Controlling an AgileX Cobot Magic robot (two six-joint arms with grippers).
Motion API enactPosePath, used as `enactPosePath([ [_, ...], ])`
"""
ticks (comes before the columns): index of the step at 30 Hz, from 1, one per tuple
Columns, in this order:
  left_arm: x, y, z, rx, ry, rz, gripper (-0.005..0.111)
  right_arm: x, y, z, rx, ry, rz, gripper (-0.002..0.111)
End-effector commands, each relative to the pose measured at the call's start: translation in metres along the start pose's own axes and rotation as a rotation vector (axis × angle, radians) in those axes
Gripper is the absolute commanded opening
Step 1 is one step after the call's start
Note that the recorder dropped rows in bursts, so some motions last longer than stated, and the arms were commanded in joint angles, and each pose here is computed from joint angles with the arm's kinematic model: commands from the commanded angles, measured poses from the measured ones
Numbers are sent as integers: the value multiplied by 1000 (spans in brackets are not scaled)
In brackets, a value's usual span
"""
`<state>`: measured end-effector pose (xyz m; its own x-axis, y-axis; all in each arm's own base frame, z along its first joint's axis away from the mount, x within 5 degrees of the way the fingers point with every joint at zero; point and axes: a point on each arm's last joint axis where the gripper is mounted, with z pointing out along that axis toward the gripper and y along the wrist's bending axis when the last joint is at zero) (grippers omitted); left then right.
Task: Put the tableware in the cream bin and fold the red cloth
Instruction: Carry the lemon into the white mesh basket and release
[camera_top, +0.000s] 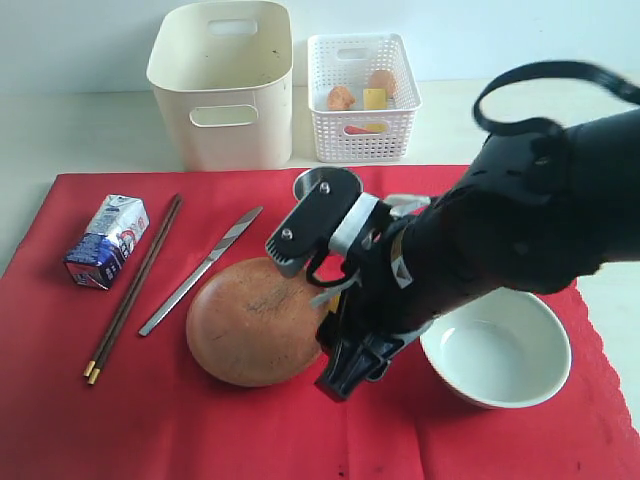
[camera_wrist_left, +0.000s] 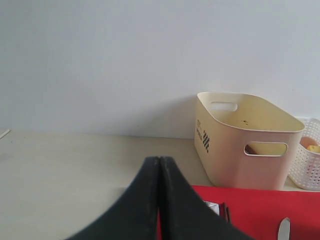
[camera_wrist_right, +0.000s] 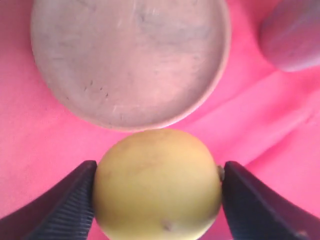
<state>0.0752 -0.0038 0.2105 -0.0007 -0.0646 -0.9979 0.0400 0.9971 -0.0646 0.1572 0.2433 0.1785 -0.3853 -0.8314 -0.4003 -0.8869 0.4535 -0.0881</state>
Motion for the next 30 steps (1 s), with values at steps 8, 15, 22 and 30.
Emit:
enactPosePath([
  [8, -1, 0, 0, -3, -5, -2, 1, -19, -54, -45, 220, -337, 140, 0],
  [15, -1, 0, 0, -3, -5, -2, 1, -31, -114, -32, 315, -378, 286, 0],
  [22, -1, 0, 0, -3, -5, -2, 1, -61, -178, -3, 364, -427, 375, 0],
  [30, -1, 0, 0, -3, -5, -2, 1, -100, -222, 42, 378, -487, 403, 0],
])
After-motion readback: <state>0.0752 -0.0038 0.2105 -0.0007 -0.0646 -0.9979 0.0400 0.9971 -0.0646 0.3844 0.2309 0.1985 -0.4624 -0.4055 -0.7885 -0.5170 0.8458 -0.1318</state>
